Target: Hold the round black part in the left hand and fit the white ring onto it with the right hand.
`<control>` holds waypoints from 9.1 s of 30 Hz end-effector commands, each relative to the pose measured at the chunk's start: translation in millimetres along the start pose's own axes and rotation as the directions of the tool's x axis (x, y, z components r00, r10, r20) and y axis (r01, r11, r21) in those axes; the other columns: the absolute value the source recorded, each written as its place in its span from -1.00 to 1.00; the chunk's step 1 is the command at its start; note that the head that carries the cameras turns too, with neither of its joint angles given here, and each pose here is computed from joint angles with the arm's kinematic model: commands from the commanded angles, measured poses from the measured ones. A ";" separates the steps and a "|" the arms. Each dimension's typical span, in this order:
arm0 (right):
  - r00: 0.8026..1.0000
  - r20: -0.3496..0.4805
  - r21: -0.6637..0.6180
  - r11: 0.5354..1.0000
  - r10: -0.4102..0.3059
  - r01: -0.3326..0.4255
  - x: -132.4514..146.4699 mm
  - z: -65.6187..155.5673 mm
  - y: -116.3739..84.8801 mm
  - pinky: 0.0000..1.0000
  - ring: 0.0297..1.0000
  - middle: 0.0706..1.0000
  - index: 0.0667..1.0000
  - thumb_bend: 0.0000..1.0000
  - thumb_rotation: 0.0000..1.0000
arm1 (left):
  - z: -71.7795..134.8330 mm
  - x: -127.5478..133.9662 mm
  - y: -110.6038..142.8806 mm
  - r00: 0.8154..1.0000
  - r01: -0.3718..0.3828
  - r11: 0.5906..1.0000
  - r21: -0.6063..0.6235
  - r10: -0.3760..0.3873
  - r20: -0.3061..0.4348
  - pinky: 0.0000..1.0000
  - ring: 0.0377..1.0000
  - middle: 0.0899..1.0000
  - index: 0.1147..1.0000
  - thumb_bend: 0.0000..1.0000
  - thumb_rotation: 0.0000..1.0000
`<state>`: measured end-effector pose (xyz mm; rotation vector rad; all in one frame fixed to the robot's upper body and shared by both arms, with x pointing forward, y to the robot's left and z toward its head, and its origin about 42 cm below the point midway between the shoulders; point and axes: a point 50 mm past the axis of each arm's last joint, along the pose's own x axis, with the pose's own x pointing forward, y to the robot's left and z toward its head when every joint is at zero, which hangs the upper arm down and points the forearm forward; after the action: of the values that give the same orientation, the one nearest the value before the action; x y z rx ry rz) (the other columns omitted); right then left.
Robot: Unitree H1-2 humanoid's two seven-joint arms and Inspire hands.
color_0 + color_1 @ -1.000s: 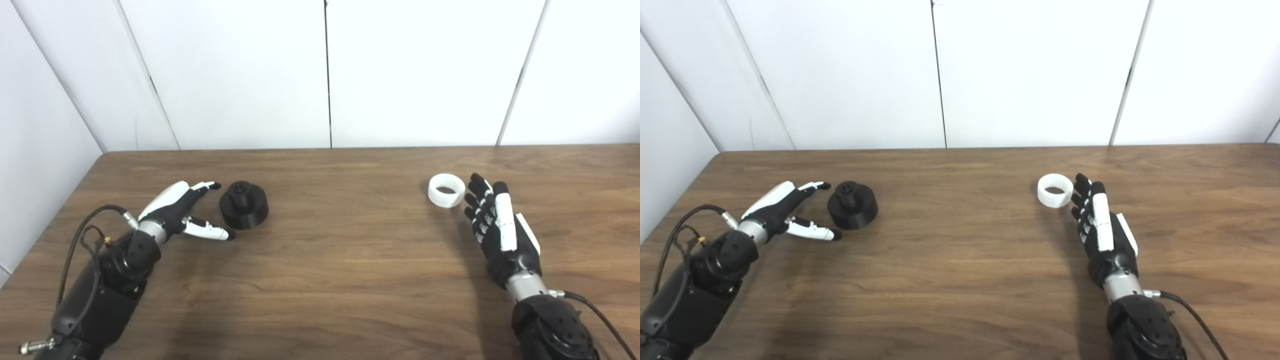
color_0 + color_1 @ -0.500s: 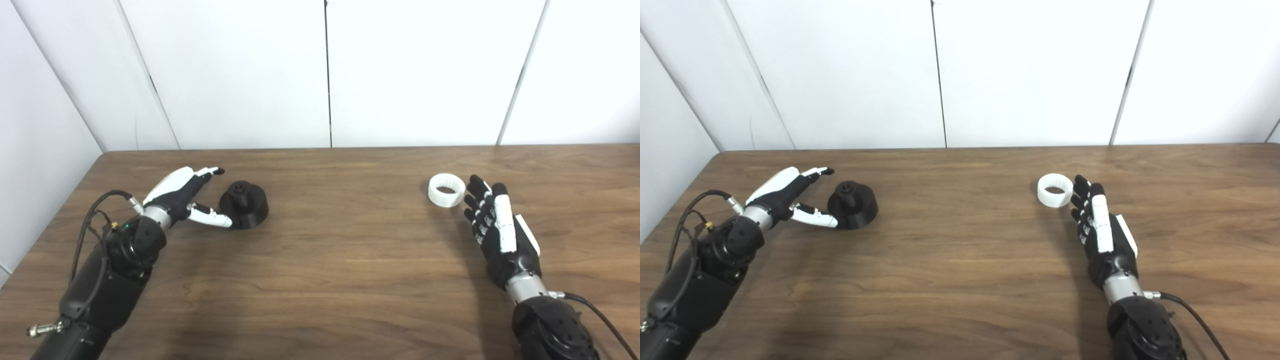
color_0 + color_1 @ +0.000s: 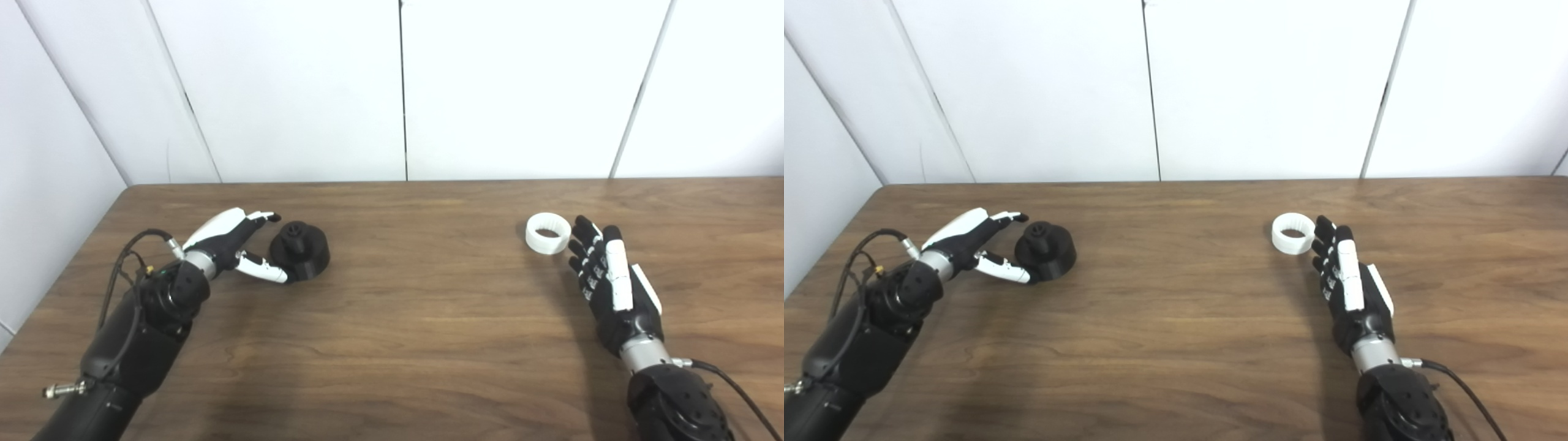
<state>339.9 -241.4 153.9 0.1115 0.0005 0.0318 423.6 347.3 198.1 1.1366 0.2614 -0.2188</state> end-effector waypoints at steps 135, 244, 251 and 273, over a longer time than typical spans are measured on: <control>0.996 0.055 -0.029 0.998 0.066 -0.064 0.3 27.0 6.6 1.00 1.00 0.95 0.97 0.22 1.00 | 111.3 -55.7 -66.8 0.894 0.064 0.986 0.154 -0.125 0.430 0.84 1.00 0.87 0.29 0.64 -0.42; 0.989 -0.132 -0.911 0.383 0.073 -0.150 146.5 80.0 -20.9 0.98 1.00 0.87 0.56 0.78 -0.23 | 145.2 -95.6 -109.5 0.780 0.122 0.970 0.212 -0.226 0.583 0.79 1.00 0.88 0.27 0.66 -0.44; 0.990 -0.123 -0.912 0.385 0.069 -0.140 147.1 78.4 -21.6 0.94 1.00 0.86 0.54 0.74 -0.25 | 144.6 -95.7 -109.7 0.780 0.121 0.970 0.213 -0.225 0.583 0.80 1.00 0.87 0.26 0.66 -0.44; 0.995 -0.064 -0.905 0.416 0.073 -0.089 146.0 75.6 -21.9 0.82 0.94 0.79 0.25 0.52 -0.44 | 145.4 -96.3 -111.5 0.780 0.127 0.967 0.219 -0.234 0.580 0.78 1.00 0.89 0.28 0.70 -0.41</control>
<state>476.7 -269.8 198.4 -1.0202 0.0959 0.1558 313.2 174.5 182.2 1.1303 -0.1992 -0.7757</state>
